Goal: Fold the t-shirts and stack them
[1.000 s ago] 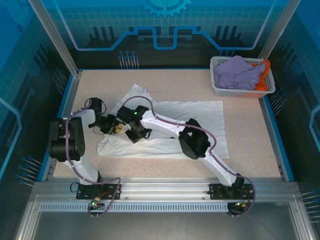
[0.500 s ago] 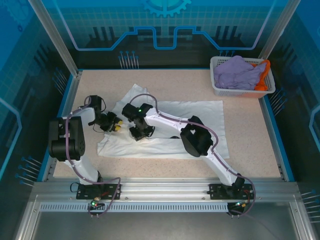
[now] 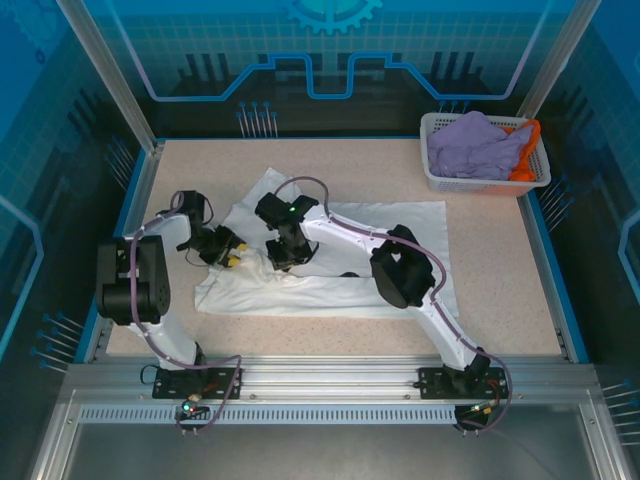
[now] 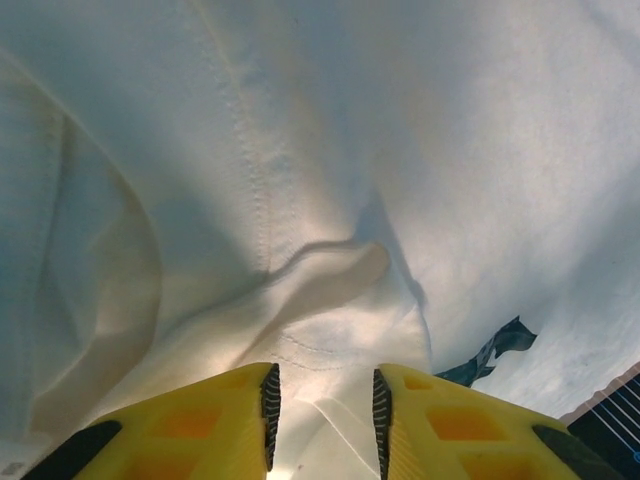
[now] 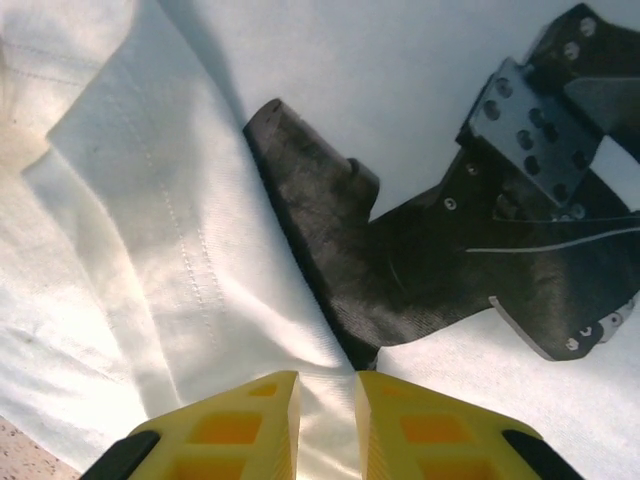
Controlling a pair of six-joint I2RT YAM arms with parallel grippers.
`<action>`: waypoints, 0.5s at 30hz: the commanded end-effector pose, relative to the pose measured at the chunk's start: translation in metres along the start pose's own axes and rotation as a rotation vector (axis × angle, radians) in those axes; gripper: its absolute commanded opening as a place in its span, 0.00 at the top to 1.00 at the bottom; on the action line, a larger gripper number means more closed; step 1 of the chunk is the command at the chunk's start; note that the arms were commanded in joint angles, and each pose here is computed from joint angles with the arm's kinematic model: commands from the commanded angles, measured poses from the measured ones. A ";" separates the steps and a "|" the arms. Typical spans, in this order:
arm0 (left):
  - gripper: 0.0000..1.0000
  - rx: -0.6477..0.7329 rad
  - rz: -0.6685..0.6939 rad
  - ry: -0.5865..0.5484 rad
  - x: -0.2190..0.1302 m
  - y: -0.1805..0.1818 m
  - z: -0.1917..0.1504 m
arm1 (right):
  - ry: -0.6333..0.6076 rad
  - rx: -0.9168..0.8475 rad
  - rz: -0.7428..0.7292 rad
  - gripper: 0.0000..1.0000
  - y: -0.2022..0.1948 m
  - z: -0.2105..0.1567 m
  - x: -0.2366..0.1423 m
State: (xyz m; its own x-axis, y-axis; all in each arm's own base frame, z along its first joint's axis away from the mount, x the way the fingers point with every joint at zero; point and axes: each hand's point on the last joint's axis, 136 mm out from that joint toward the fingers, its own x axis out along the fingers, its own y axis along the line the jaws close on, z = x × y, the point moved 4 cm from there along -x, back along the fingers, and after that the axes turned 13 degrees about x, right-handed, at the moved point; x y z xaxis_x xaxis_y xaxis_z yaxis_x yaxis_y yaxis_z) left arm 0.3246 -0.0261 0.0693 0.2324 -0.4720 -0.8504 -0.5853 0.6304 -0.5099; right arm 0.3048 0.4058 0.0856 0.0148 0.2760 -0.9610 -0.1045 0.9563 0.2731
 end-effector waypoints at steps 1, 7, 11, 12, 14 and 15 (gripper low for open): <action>0.66 0.021 0.035 0.035 0.005 0.002 -0.007 | 0.010 0.047 0.039 0.78 0.000 0.002 -0.011; 0.68 0.029 0.063 0.044 0.011 0.006 -0.008 | 0.023 0.031 0.077 0.74 0.005 0.002 -0.013; 0.68 0.053 0.095 0.035 0.012 0.010 -0.006 | 0.043 -0.018 0.114 0.58 0.013 -0.004 -0.015; 0.68 0.055 0.099 0.035 0.012 0.011 -0.006 | 0.045 -0.026 0.113 0.56 0.014 -0.005 -0.015; 0.71 0.058 0.104 0.030 0.013 0.011 -0.004 | 0.055 -0.046 0.112 0.56 0.016 -0.008 -0.014; 0.72 0.058 0.104 0.032 0.014 0.011 -0.004 | 0.057 -0.058 0.103 0.55 0.018 -0.010 -0.013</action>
State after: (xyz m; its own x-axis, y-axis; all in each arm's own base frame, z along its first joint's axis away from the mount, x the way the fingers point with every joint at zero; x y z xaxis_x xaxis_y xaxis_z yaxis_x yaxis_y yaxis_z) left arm 0.3200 -0.0291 0.0574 0.1826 -0.4451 -0.8767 -0.5687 0.6795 -0.4634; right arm 0.3036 0.4120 0.0883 -0.0339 0.3406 -0.9396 -0.1113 0.9330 0.3423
